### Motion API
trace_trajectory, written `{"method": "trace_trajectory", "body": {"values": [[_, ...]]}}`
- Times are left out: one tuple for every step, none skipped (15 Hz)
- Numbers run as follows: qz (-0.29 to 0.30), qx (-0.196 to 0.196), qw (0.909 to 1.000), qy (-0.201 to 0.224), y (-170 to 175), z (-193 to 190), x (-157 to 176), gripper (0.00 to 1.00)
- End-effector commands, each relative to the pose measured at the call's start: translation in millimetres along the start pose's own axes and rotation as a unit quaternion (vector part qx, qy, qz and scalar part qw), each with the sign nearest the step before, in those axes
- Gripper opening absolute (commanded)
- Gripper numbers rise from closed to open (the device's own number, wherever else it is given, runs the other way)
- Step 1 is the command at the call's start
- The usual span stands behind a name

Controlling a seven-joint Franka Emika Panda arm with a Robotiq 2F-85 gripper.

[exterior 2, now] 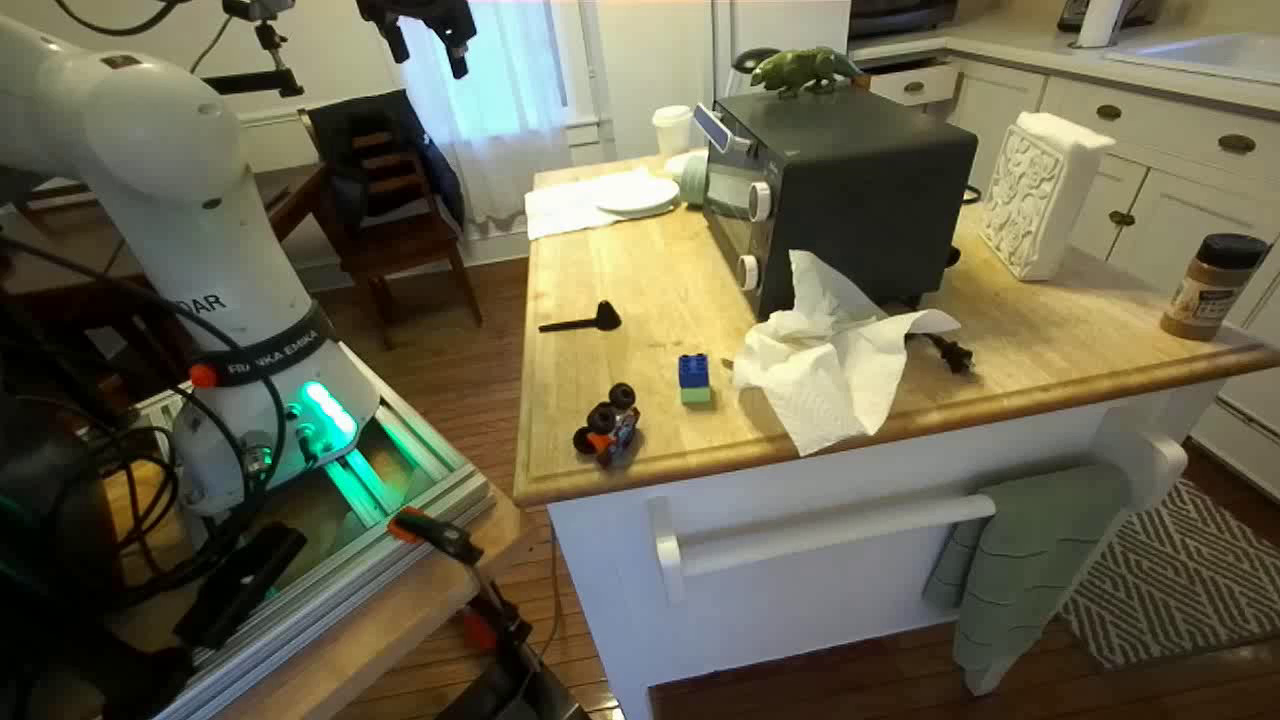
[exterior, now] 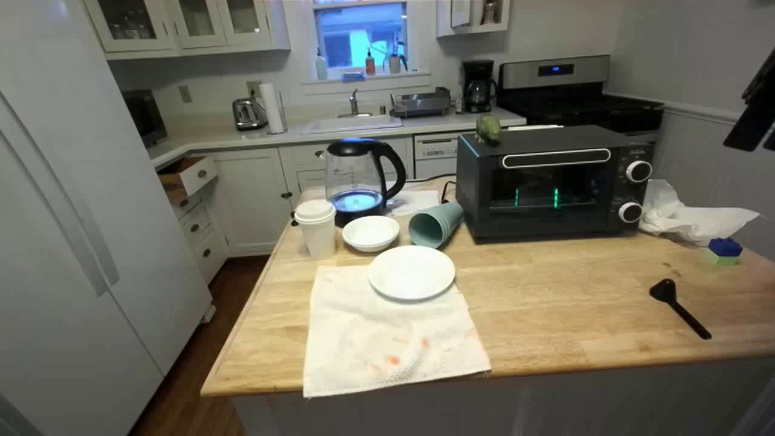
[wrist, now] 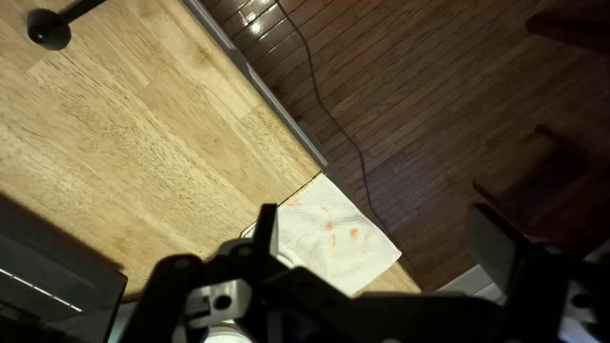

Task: Pick up the cups and set them straight

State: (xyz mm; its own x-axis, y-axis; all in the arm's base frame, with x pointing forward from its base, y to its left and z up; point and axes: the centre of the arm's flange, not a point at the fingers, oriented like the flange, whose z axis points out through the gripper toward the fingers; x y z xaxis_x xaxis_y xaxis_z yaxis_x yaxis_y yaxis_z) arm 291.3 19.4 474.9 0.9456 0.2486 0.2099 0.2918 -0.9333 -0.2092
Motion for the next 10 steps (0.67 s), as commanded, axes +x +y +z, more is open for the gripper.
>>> {"method": "trace_trajectory", "body": {"values": [[0.000,0.000,1.0000,0.000,0,0,0,1.00],[0.000,0.000,1.0000,0.000,0,0,0,1.00],[0.000,0.000,1.0000,0.000,0,0,0,1.00],[0.000,0.000,1.0000,0.000,0,0,0,1.00],[0.000,0.000,1.0000,0.000,0,0,0,1.00],[0.000,0.000,1.0000,0.000,0,0,0,1.00],[0.003,0.004,1.0000,0.002,2,1,6,1.00],[0.008,0.008,0.9999,0.005,5,6,24,1.00],[0.009,-0.002,0.9999,0.005,3,11,40,1.00],[0.013,-0.011,0.9998,0.009,-1,14,56,1.00]]}}
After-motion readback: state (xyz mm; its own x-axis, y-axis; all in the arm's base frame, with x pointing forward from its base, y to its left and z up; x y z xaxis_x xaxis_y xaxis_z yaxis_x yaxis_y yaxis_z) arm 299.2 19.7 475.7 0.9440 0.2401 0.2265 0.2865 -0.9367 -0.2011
